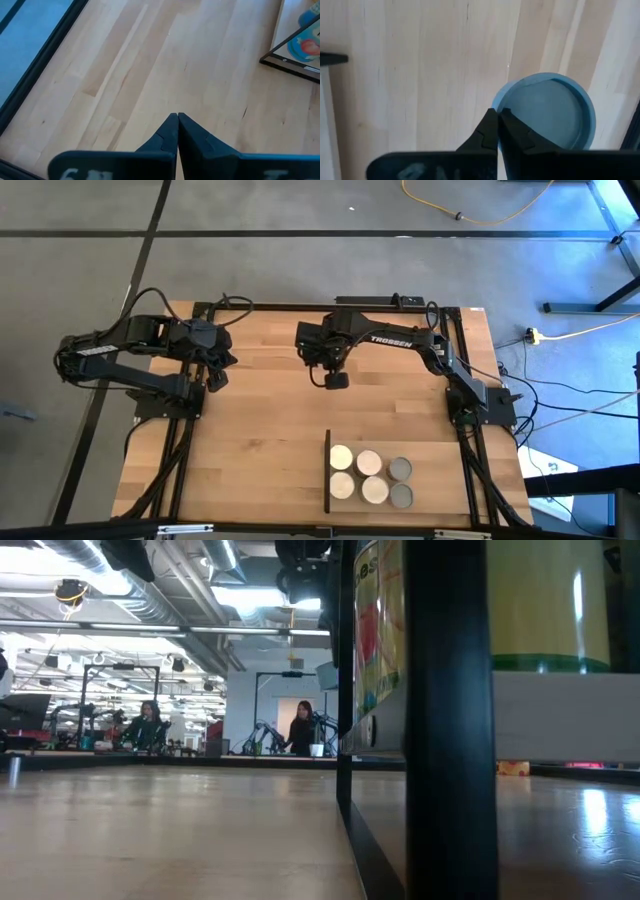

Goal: Pick and place cans onto a shelf
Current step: Put the blue tuna can on the shelf

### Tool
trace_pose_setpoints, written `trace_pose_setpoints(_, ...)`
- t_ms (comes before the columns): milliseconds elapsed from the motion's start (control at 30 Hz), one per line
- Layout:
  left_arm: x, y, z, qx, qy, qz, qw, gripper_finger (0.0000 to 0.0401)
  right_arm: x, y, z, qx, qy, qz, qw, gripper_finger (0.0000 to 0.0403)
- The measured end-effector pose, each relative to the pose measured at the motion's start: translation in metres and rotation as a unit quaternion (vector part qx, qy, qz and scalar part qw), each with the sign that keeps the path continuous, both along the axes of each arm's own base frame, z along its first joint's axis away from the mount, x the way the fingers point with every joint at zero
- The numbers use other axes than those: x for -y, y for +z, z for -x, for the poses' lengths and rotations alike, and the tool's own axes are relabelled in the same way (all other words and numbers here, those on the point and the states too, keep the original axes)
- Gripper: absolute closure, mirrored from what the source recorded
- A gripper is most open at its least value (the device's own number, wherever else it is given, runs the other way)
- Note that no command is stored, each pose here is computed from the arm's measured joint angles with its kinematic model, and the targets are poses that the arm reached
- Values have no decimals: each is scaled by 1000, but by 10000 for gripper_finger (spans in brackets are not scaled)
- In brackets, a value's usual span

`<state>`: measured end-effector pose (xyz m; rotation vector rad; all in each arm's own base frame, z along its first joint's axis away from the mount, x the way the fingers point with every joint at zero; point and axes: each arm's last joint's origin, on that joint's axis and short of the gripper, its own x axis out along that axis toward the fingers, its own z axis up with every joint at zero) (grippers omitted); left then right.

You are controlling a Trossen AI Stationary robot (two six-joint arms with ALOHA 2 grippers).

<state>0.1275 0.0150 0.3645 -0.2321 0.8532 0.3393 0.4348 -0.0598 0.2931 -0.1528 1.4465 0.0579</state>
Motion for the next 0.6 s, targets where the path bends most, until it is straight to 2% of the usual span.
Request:
trace_pose_setpoints(233, 0, 0, 0, 2, 8, 6, 1000, 401, 0, 1, 5, -23, 6, 7, 1000, 399)
trace_pose_setpoints(600, -1, 0, 0, 2, 17, -3, 1000, 401, 0, 31, 20, 16, -18, 9, 1000, 399)
